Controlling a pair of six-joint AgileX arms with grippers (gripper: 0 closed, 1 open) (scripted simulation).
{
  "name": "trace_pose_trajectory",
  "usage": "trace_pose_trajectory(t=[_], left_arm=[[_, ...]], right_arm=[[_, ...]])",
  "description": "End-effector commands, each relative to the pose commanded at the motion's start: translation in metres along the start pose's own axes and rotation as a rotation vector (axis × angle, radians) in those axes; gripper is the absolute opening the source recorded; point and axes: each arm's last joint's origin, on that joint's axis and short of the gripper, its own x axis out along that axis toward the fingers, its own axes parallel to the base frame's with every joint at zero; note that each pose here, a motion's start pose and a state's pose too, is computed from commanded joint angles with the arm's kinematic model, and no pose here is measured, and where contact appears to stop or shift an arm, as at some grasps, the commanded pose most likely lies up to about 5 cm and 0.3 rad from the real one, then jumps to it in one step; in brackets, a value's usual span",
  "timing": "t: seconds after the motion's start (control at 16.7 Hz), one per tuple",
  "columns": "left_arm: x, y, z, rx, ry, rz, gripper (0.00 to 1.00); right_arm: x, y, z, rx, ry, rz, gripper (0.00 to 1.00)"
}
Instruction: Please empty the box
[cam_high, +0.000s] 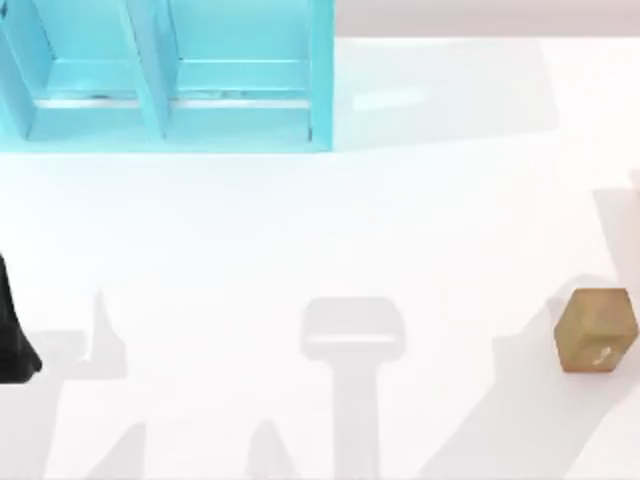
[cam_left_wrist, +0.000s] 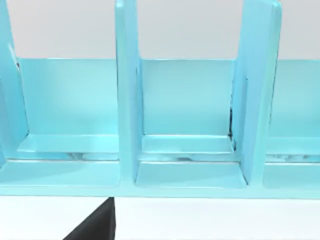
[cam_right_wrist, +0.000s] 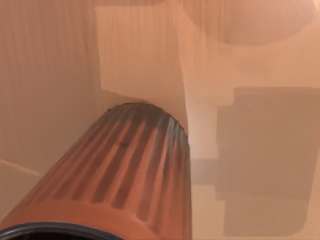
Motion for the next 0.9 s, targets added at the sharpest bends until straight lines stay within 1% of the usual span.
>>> trace_pose_trajectory(t=[0.12, 0.9], left_arm=[[0.0000, 0.0000, 0.0000, 0.000, 0.000, 0.000, 1.00], [0.0000, 0.0000, 0.0000, 0.000, 0.000, 0.000, 1.00]], right_arm=[[0.0000, 0.0000, 0.0000, 0.000, 0.000, 0.000, 1.00], [0.0000, 0.0000, 0.0000, 0.000, 0.000, 0.000, 0.02]])
